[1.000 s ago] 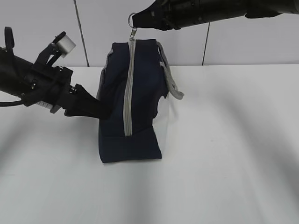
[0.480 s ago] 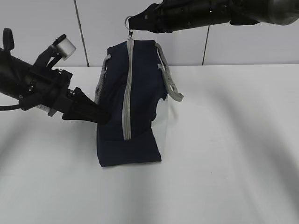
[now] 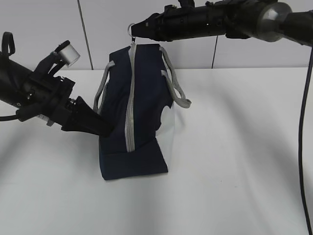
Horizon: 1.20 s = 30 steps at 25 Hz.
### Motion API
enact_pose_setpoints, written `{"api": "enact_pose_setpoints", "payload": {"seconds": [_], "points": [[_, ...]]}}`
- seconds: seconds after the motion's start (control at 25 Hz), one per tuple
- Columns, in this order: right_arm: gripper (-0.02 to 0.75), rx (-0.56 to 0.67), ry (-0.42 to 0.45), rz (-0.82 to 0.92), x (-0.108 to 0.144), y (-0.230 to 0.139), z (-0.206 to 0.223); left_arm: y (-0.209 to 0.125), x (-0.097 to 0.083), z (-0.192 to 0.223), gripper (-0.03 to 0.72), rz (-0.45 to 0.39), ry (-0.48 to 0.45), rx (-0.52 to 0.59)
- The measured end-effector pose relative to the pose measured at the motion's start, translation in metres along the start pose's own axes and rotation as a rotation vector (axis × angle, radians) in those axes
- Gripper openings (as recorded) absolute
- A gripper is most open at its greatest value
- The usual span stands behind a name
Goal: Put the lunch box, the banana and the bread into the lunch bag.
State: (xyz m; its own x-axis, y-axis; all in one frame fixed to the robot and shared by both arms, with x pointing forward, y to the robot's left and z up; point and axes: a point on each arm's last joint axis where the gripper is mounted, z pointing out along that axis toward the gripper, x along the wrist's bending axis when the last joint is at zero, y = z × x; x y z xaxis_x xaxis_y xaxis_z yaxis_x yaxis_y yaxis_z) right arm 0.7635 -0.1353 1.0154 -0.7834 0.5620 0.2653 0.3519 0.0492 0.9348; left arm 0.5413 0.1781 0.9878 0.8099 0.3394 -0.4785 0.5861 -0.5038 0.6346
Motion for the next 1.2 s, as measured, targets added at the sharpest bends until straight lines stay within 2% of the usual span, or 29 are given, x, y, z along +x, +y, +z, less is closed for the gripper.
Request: {"api": "enact_pose_setpoints", "payload": {"seconds": [0.24, 0.6, 0.76, 0.88, 1.0, 1.2], "points": [[-0.016, -0.022, 0.007, 0.075, -0.009, -0.003, 0.009, -0.002, 0.0, 0.0, 0.003, 0.006, 0.003, 0.025], [-0.016, -0.016, 0.029, 0.119, -0.009, -0.004, 0.01, -0.006, -0.004, -0.006, 0.003, -0.002, 0.032, 0.092], [-0.016, -0.016, 0.052, 0.113, -0.006, -0.001, 0.01, -0.005, -0.005, -0.006, 0.003, -0.016, 0.02, 0.081], [-0.016, -0.007, 0.081, 0.11, -0.004, 0.001, 0.008, 0.0, -0.008, -0.006, 0.015, -0.049, 0.001, 0.032], [-0.016, 0.025, 0.098, 0.096, -0.002, 0.0, 0.007, 0.007, -0.014, -0.011, 0.067, -0.063, -0.006, -0.024], [-0.016, 0.088, 0.081, 0.079, -0.004, -0.006, 0.006, 0.015, -0.024, -0.021, 0.251, -0.09, 0.015, -0.075]]}}
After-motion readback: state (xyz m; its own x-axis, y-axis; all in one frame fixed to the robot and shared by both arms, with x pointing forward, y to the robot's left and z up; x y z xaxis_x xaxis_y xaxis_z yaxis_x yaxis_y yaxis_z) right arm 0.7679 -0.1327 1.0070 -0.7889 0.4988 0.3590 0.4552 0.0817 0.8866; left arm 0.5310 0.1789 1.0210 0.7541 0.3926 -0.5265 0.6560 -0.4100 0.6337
